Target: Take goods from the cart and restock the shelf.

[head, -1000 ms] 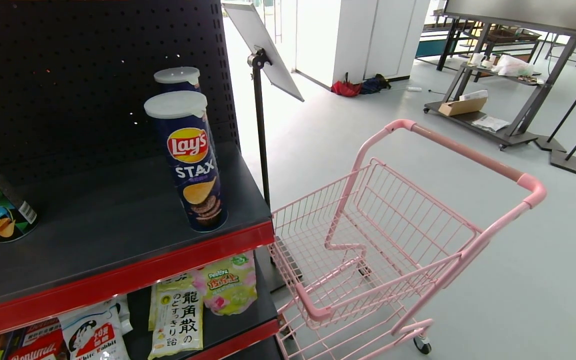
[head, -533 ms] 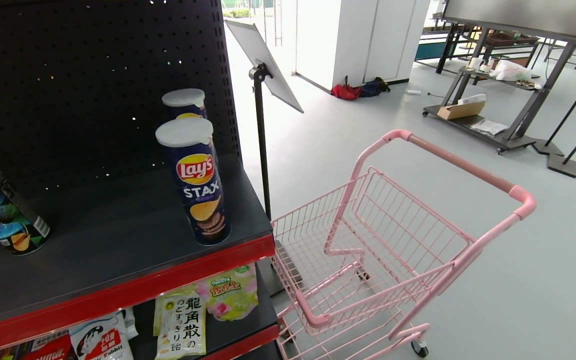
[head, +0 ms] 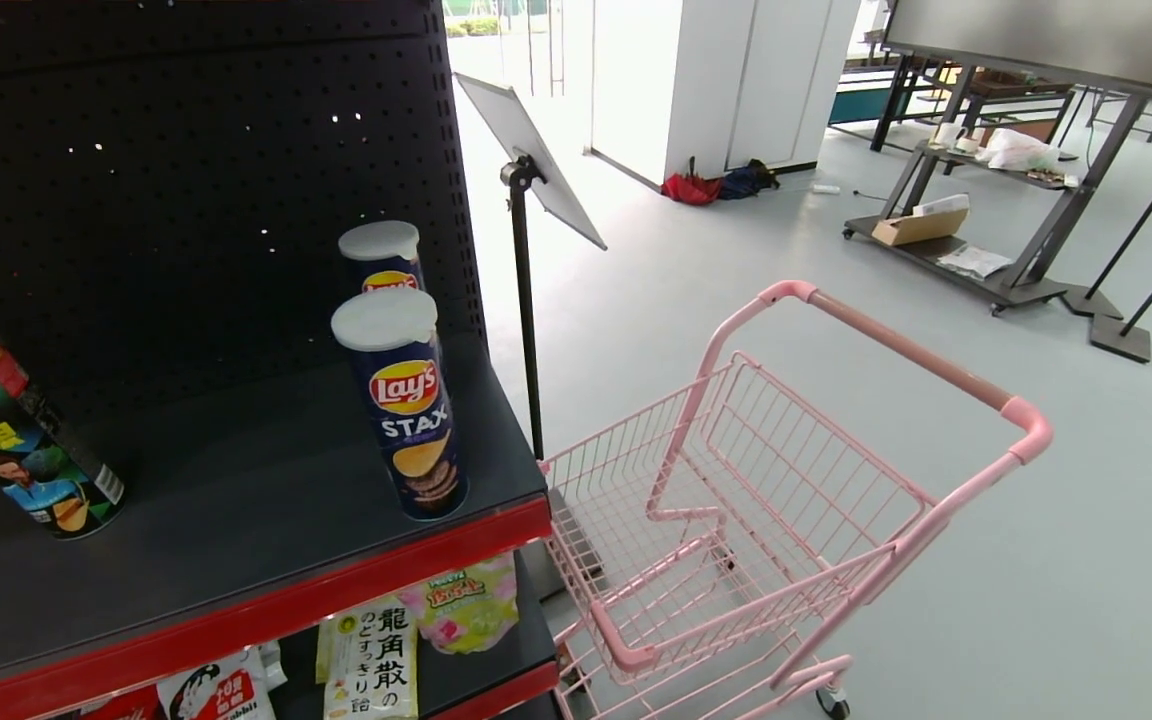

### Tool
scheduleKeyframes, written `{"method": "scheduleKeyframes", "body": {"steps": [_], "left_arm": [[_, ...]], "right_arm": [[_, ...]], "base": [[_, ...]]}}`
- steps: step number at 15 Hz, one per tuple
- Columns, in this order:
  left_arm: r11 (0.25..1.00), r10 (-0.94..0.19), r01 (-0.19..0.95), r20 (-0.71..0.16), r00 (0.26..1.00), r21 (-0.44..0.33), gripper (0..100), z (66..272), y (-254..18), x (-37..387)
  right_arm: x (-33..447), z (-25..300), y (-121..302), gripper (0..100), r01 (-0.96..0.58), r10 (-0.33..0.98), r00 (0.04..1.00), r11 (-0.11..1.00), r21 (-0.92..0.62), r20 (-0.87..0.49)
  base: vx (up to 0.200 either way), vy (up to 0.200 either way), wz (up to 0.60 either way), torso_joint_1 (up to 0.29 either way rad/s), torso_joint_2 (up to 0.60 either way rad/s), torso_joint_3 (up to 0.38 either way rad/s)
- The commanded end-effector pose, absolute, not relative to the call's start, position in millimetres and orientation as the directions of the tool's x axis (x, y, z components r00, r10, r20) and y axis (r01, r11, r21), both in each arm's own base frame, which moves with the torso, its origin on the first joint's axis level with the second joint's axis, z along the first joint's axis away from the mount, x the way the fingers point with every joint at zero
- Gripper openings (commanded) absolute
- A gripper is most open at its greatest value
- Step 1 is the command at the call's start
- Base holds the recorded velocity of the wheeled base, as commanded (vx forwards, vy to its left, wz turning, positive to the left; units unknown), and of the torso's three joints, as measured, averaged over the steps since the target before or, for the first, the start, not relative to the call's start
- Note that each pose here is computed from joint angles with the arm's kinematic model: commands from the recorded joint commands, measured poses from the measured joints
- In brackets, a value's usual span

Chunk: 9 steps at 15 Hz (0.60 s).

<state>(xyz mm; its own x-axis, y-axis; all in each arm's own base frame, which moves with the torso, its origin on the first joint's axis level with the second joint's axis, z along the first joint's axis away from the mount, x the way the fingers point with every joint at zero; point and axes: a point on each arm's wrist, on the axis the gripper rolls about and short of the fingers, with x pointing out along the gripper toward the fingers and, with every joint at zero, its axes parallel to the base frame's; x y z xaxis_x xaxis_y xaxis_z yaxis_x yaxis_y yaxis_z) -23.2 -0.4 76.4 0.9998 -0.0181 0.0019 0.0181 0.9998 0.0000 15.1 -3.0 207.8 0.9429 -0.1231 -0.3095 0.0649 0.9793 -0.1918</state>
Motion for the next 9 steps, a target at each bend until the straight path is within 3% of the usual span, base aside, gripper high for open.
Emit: {"method": "scheduleKeyframes", "body": {"steps": [1, 5, 9], "left_arm": [[1.000, -0.018, 0.018, 0.002, 1.000, -0.002, 100, 76.4, -0.4, -23.2], [1.000, -0.017, 0.017, 0.002, 1.000, 0.000, 100, 76.4, -0.4, -23.2], [1.000, -0.018, 0.018, 0.002, 1.000, -0.002, 100, 76.4, -0.4, -23.2]], "right_arm": [[17.0, 207.1, -2.9, 0, 0.064, -0.124, 0.939, 0.979, -0.193, -0.320], [15.6, 201.2, -3.2, 0, 0.060, -0.133, 0.937, 0.972, -0.226, -0.322], [13.0, 193.1, -3.3, 0, 0.067, -0.136, 0.943, 0.971, -0.228, -0.302]], "base": [[0.000, 0.000, 0.00, 0.154, -0.36, -0.203], [0.000, 0.000, 0.00, 0.084, -0.19, -0.102], [0.000, 0.000, 0.60, 0.005, -0.01, -0.004]]}}
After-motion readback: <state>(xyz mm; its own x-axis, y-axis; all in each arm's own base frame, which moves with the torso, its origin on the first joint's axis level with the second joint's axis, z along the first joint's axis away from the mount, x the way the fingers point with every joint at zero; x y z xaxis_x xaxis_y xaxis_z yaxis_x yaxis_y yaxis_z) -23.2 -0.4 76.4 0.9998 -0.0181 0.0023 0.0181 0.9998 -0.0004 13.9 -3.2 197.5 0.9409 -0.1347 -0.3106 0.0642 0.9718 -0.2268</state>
